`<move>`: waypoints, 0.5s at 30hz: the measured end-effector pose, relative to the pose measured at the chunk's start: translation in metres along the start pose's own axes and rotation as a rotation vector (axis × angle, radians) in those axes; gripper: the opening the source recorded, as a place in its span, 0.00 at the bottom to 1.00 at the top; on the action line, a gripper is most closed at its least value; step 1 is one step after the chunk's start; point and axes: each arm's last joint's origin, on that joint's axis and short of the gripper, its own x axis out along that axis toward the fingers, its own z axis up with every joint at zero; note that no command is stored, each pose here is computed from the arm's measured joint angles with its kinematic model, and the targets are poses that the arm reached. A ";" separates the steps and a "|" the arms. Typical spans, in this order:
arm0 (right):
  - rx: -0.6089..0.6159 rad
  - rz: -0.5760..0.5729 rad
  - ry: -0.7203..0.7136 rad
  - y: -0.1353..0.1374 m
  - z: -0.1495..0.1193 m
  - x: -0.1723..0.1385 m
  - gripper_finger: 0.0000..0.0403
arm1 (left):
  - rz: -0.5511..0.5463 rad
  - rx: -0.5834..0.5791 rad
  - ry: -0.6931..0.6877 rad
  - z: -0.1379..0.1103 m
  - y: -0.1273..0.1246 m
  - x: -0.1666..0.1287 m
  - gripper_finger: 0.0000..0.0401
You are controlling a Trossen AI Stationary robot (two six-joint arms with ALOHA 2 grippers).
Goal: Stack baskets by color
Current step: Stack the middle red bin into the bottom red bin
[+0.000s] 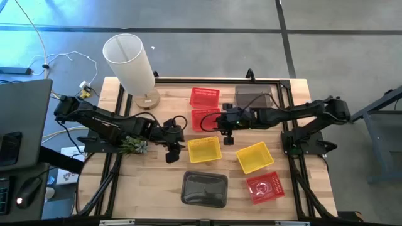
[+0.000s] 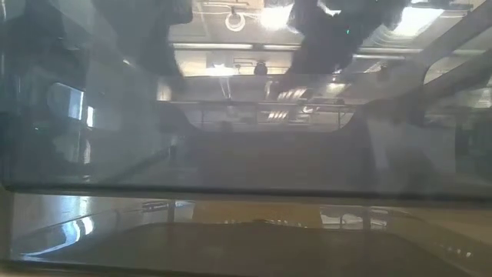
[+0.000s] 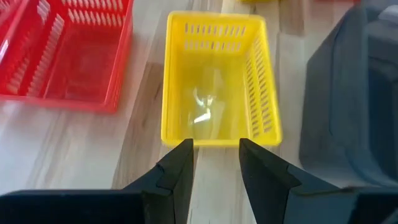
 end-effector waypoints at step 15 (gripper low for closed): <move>0.012 0.096 0.130 0.001 -0.027 0.045 0.30 | 0.020 0.001 -0.062 0.002 0.015 0.005 0.29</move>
